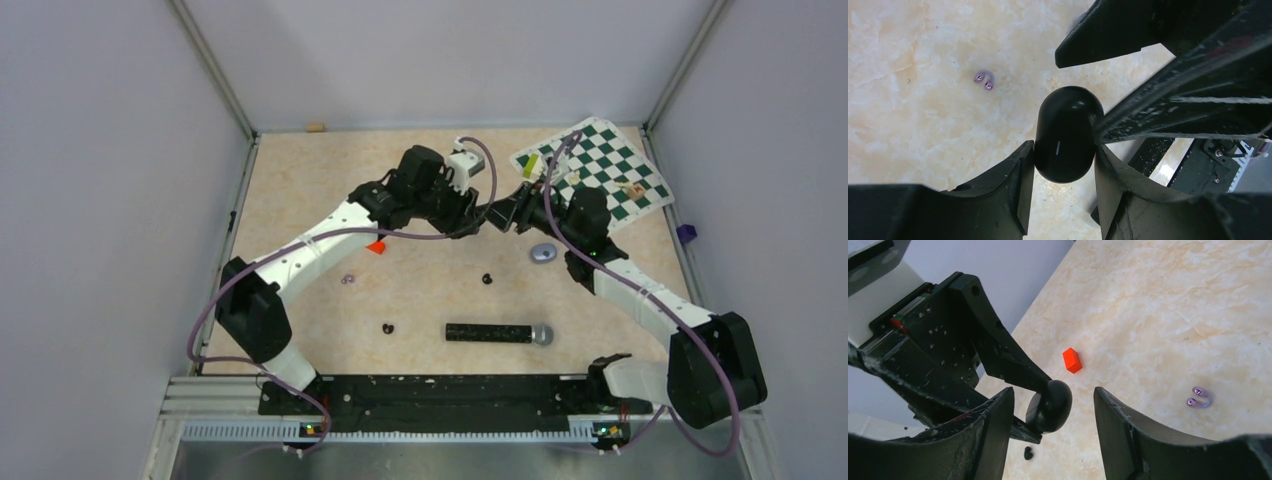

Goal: Insert the wireless bluetooth earbuds into the charging case
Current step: Open the charging case.

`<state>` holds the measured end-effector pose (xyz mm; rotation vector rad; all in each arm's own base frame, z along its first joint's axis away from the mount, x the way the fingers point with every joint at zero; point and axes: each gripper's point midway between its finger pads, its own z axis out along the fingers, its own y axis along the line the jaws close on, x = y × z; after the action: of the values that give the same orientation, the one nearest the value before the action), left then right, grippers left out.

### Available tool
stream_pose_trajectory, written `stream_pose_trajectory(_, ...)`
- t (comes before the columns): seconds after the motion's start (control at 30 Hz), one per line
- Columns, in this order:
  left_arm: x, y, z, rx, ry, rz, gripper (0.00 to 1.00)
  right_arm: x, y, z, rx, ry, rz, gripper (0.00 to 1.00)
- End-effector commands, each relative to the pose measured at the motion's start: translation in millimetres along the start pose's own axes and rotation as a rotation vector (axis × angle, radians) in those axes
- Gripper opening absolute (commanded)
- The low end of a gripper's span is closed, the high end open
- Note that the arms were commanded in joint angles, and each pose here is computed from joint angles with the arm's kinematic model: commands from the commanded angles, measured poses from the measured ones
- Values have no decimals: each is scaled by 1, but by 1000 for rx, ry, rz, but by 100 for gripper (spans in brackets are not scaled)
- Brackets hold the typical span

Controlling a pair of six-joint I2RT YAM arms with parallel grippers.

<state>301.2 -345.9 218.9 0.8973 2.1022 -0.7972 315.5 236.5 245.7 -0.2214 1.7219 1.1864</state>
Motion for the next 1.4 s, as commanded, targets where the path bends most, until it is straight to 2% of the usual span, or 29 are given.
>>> stream_pose_trajectory(0.0, -26, -10, -7, 5, -67, 52, 36, -7, -1, 3, 22, -40, 53, 57)
stream_pose_trajectory(0.2, -25, -10, -5, -7, -61, 62, 36, -3, -6, 2, 46, -35, 91, 51)
stream_pose_trajectory(0.47, -29, -1, -7, -66, -60, 76, 36, 7, -3, -2, 39, -10, 143, 50)
stream_pose_trajectory(1.1, -25, -9, 2, -54, -33, 95, 36, 9, 6, 5, -12, 0, 196, 43)
stream_pose_trajectory(1.3, -24, -9, 3, -64, -28, 103, 37, 8, 9, 5, -18, 2, 181, 23)
stream_pose_trajectory(1.37, -24, -9, 3, -59, -25, 108, 40, 6, 10, 4, -17, -5, 164, 16)
